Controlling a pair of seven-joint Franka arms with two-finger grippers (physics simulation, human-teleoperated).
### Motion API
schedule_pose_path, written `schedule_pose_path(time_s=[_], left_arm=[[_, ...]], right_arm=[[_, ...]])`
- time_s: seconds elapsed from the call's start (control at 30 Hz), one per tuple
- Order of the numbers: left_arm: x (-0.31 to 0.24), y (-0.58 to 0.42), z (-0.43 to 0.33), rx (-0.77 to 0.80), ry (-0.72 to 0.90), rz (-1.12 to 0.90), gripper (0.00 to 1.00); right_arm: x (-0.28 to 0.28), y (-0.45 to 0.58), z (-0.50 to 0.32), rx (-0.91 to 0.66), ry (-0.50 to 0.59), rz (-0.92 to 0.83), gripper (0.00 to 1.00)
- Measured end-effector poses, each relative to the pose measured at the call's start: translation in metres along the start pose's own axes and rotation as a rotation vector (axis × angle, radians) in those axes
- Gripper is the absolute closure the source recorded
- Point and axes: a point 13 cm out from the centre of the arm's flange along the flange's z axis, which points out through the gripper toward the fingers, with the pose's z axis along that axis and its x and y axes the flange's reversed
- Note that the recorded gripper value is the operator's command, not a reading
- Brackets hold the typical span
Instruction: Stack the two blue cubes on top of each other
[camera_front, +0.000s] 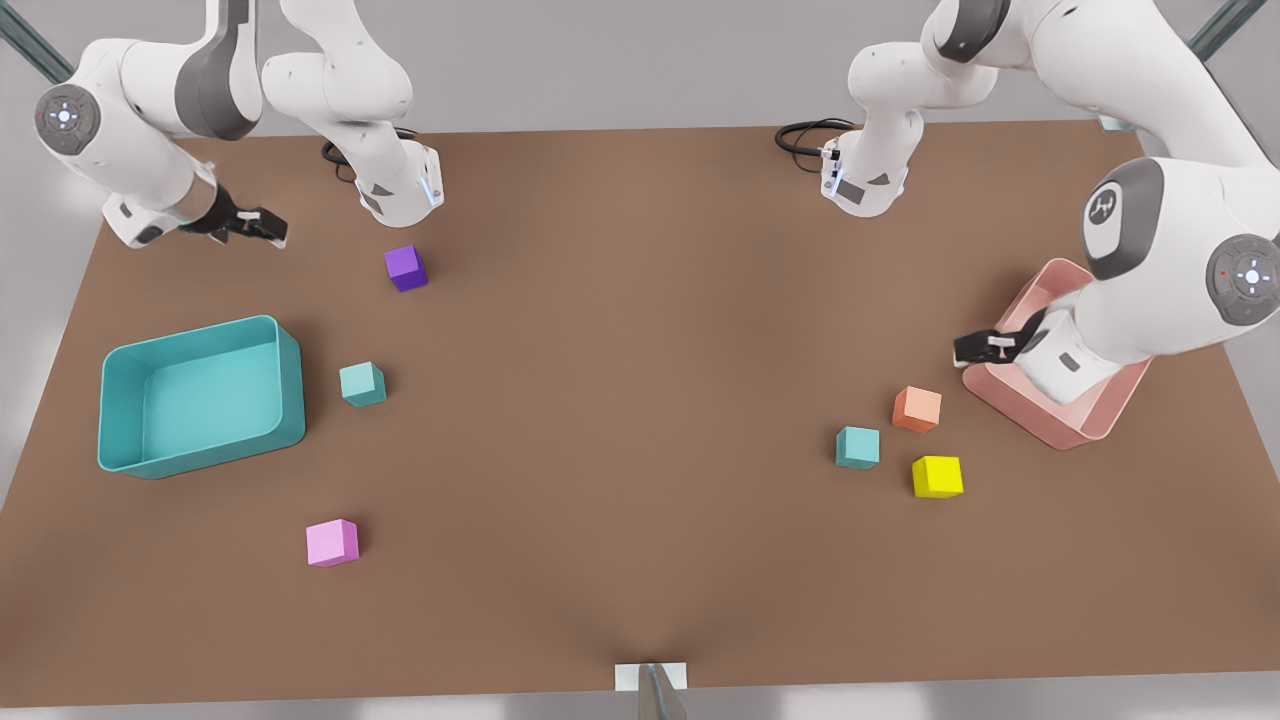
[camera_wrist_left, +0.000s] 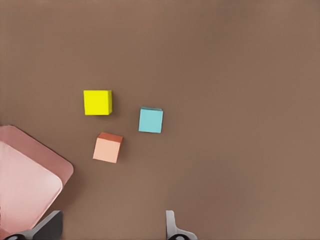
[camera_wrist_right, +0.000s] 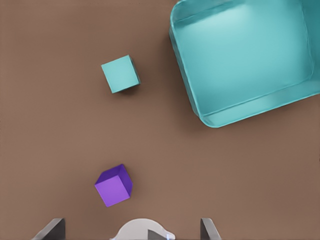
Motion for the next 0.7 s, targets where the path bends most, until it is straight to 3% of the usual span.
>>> schedule_pose_path(time_s=[0.17, 0.23, 0.4, 0.7], left_arm=[[-0.018, 0.009, -0.007, -0.017, -0.078, -0.020, 0.00], [-0.026, 0.018, 0.006, -0.014, -0.067, -0.035, 0.00], [-0.042, 0.031, 0.037, -0.011, -0.033, -0.056, 0.00], [-0.046, 0.053, 0.037, -0.002, -0.046, -0.091, 0.00]], right_arm=[[-0.031, 0.015, -0.009, 0.014, -0.105, -0.039, 0.00], [-0.070, 0.038, -0.035, 0.038, -0.117, -0.098, 0.00], [-0.122, 0.073, -0.004, 0.041, -0.047, -0.181, 0.00], [-0.107, 0.097, 0.126, 0.041, 0.025, -0.252, 0.00]])
